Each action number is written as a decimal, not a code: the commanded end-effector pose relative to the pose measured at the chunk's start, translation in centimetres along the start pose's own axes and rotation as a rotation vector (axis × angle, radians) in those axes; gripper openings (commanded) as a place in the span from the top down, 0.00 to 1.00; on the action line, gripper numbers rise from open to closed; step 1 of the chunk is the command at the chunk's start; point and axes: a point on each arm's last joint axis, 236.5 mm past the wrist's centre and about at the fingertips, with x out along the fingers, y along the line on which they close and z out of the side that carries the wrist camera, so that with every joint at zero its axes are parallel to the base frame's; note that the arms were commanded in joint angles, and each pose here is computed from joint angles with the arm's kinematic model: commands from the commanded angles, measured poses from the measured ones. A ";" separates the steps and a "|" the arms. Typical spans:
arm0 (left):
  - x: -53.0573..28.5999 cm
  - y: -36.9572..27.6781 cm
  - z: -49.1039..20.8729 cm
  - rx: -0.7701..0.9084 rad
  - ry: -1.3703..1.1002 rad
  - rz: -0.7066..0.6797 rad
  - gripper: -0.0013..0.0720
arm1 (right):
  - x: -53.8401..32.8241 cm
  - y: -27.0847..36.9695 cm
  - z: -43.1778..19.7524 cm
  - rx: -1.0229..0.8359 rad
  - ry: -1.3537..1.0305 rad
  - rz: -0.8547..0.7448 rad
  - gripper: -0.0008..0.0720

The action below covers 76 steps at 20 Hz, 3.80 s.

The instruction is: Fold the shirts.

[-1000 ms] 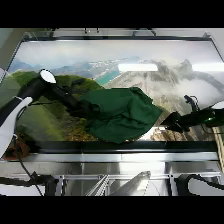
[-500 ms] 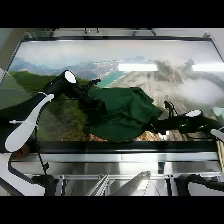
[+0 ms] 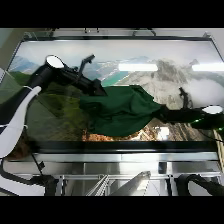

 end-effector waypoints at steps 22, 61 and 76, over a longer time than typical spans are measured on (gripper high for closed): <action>14.2 5.7 -7.4 -0.214 0.110 0.040 0.51 | 0.7 -1.2 -5.5 -0.019 0.171 -0.083 0.96; -3.9 -15.2 0.4 0.222 -0.155 -0.327 0.95 | -8.1 10.3 -1.0 -0.271 0.025 0.161 0.97; -33.3 -19.0 -7.3 0.288 -0.918 -0.113 0.95 | -32.4 32.0 5.6 -0.832 -0.779 0.244 0.96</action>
